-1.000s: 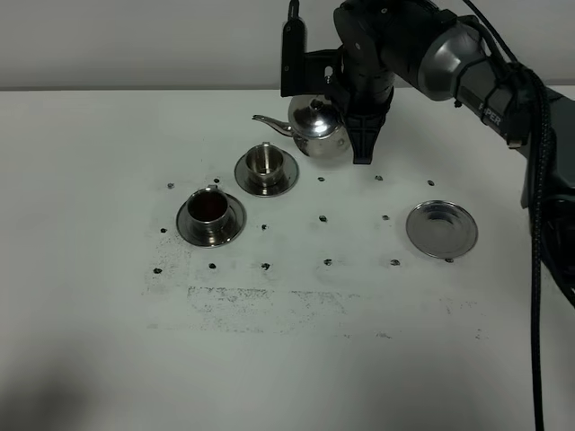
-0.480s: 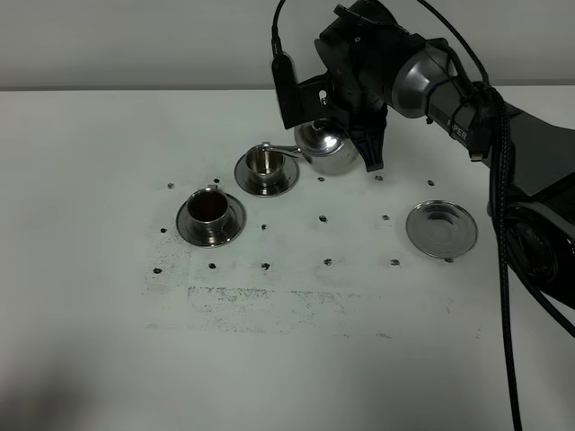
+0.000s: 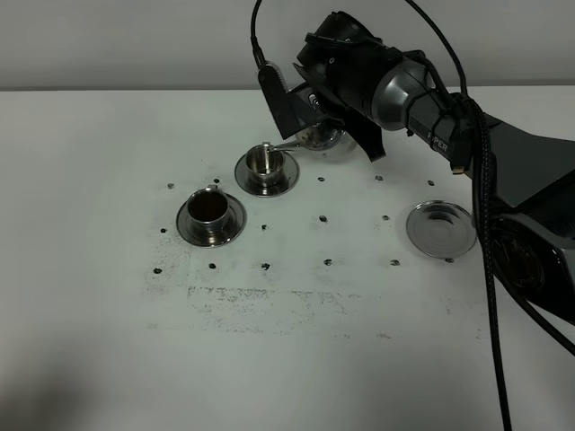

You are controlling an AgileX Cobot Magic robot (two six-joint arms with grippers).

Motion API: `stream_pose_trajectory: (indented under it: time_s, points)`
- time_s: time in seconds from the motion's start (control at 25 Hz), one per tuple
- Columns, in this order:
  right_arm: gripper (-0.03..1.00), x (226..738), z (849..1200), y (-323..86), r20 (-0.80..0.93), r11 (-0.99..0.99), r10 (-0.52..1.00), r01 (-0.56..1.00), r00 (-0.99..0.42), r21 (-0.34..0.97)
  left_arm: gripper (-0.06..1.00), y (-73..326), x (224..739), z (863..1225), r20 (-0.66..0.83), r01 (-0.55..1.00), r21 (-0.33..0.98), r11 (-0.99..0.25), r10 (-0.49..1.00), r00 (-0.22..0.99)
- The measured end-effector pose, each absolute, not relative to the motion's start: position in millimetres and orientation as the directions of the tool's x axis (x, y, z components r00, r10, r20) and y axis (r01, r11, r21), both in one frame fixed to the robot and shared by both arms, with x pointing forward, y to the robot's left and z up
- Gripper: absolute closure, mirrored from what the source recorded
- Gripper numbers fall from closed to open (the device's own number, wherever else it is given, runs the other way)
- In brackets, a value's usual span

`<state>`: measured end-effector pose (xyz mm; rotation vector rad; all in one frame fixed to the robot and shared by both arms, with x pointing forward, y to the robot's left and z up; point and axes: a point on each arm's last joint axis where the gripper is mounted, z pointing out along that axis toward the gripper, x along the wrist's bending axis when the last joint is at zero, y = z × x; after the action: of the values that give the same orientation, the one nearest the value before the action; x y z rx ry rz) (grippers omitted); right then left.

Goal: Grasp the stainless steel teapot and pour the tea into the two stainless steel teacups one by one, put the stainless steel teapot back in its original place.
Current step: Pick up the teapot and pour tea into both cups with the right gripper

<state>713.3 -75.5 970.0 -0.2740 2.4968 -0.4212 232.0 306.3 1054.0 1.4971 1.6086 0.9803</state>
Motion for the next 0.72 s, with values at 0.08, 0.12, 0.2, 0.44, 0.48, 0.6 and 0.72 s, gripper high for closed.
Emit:
stream_pose_trajectory:
  time_s: [0.08,0.12,0.2,0.44,0.48,0.6,0.72]
  points:
    - [0.79,713.4,970.9,-73.9,-0.519,0.920,-0.313,-0.117,-0.796,-0.375,0.38,306.3,232.0,1054.0,-0.007,0.451,0.892,0.037,0.998,-0.067]
    - [0.79,713.6,971.2,-73.5,-0.521,0.917,-0.320,-0.121,-0.791,-0.381,0.38,306.3,232.0,1054.0,-0.007,0.451,0.892,0.037,0.998,-0.067]
    - [0.79,714.1,972.2,-72.1,-0.528,0.909,-0.341,-0.128,-0.778,-0.397,0.38,306.3,232.0,1054.0,-0.007,0.451,0.892,0.037,0.998,-0.067]
    - [0.79,715.8,966.3,-65.2,-0.518,0.869,-0.432,-0.187,-0.738,-0.458,0.38,306.3,232.0,1054.0,-0.007,0.451,0.892,0.037,0.998,-0.067]
    - [0.79,716.2,965.9,-65.2,-0.517,0.865,-0.439,-0.190,-0.735,-0.464,0.38,306.3,232.0,1054.0,-0.007,0.451,0.892,0.037,0.998,-0.067]
    - [0.79,717.1,966.3,-65.9,-0.513,0.852,-0.459,-0.196,-0.726,-0.485,0.38,306.3,232.0,1054.0,-0.007,0.451,0.892,0.037,0.998,-0.067]
    - [0.79,717.9,966.5,-66.5,-0.505,0.838,-0.481,-0.206,-0.717,-0.505,0.38,306.3,232.0,1054.0,-0.007,0.451,0.892,0.037,0.998,-0.067]
